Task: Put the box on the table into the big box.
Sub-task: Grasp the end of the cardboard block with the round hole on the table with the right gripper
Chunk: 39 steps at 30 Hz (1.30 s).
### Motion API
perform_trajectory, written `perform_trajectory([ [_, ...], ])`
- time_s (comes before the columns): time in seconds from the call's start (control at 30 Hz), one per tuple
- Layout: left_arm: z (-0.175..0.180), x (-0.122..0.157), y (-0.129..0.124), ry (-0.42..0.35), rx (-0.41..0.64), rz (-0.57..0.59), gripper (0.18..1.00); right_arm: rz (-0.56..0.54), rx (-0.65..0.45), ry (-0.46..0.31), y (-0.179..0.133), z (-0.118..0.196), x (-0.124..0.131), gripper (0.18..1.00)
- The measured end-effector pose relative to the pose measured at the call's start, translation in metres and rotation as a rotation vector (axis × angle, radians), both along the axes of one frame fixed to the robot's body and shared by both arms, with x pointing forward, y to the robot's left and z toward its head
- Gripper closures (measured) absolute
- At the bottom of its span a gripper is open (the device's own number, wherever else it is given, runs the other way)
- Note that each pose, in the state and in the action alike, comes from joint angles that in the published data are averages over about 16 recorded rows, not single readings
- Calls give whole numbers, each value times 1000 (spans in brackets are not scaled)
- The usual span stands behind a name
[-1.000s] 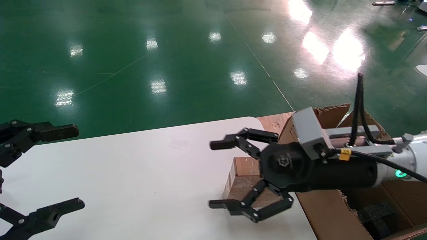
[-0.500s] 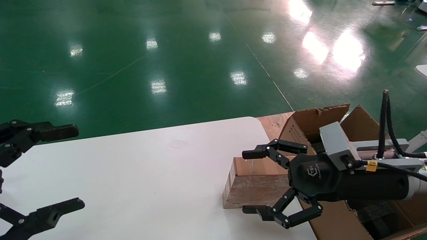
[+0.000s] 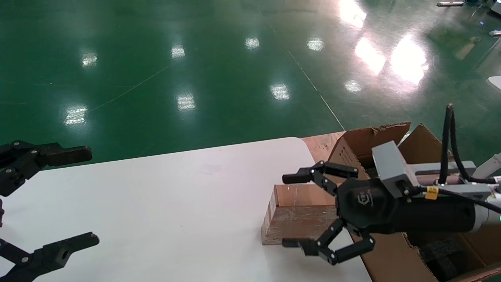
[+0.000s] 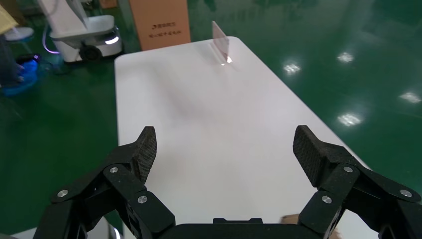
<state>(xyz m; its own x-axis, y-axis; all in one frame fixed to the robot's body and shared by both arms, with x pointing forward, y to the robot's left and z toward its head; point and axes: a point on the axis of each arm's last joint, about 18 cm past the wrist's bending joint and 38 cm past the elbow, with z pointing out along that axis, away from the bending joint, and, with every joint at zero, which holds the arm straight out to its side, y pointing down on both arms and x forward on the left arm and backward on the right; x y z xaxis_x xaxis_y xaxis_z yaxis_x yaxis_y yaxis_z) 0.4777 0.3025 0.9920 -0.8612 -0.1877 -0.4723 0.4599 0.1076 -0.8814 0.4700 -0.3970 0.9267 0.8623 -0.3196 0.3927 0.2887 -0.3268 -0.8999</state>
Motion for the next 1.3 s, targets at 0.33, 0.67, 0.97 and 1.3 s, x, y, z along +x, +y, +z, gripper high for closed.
perform_trajectory([
  [0.33, 0, 0, 0, 0, 0, 0, 190, -57, -7, -20, -21, -4, 9, 178],
  [0.67, 0, 0, 0, 0, 0, 0, 242, -127, -27, -30, -44, -17, 23, 178],
  [0.97, 0, 0, 0, 0, 0, 0, 374, -212, -52, -24, -66, -31, 41, 178],
  [1.3, 0, 0, 0, 0, 0, 0, 603, -270, -65, 4, -77, -46, 59, 178],
])
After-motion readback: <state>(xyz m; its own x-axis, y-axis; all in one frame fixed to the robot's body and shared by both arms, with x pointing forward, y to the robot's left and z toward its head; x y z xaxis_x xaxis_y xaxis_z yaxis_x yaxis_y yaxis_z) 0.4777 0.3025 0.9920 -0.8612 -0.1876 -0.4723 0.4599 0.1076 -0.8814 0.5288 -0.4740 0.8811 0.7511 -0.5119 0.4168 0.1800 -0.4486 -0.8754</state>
